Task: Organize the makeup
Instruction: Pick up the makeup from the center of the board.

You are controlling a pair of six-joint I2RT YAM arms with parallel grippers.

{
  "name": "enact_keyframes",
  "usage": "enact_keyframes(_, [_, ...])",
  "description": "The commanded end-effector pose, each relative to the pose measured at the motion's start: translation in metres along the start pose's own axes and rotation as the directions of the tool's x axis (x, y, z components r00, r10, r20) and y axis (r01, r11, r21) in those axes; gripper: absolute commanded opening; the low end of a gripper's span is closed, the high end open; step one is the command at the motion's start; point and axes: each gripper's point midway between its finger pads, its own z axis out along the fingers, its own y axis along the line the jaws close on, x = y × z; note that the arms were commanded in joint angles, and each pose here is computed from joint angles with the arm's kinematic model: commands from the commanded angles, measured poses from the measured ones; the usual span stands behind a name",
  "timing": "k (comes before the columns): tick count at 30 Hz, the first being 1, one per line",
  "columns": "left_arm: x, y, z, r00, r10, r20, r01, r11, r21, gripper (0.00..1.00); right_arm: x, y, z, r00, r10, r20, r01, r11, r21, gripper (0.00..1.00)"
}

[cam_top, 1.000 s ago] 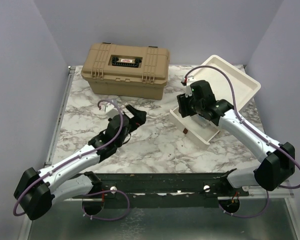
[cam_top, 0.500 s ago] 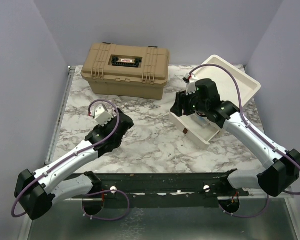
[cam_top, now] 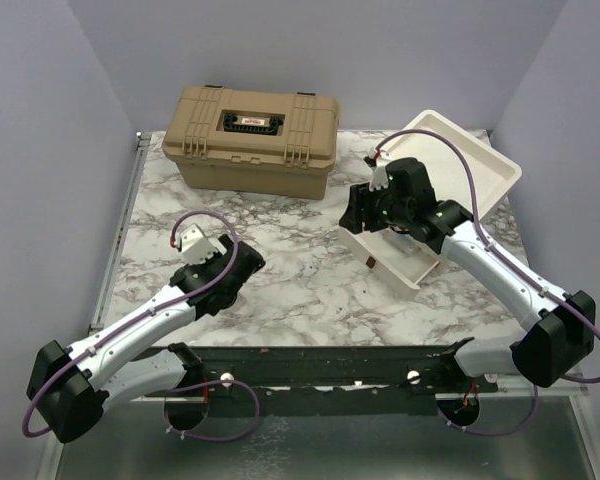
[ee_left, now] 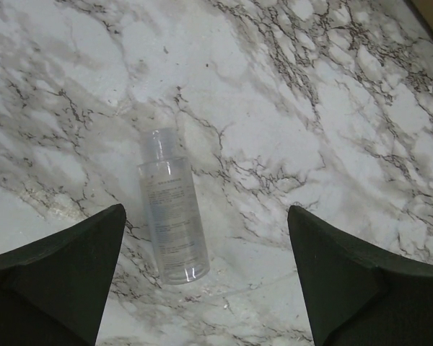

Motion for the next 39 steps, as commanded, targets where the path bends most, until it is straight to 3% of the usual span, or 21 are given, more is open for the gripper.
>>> enact_keyframes(1, [0.006, 0.020, 0.007, 1.000, -0.024, 0.015, 0.024, 0.999, -0.034, 0.91, 0.001, 0.002, 0.003, 1.000, 0.021, -0.016, -0.021, 1.000, 0.002, 0.60])
enact_keyframes(11, [0.041, 0.025, 0.034, 0.993, -0.001, -0.115, -0.001, 1.000, -0.019, 0.79, -0.001, 0.005, 0.002, 0.999, 0.046, -0.016, -0.046, 0.999, -0.004, 0.60])
enact_keyframes(26, [0.058, 0.030, 0.047, 0.986, -0.026, -0.162, 0.023, 1.000, -0.021, 0.70, 0.006, 0.003, 0.006, 0.997, 0.063, -0.045, -0.063, 0.998, 0.003, 0.60])
enact_keyframes(32, [0.061, 0.029, 0.050, 0.985, -0.019, -0.169, 0.017, 1.000, -0.013, 0.61, 0.010, -0.001, 0.006, 0.996, 0.068, -0.057, -0.067, 0.997, 0.026, 0.60])
enact_keyframes(39, [0.067, 0.027, 0.052, 0.982, -0.017, -0.187, 0.018, 1.000, 0.003, 0.59, 0.011, -0.003, 0.007, 0.996, 0.069, -0.065, -0.066, 0.997, 0.035, 0.60])
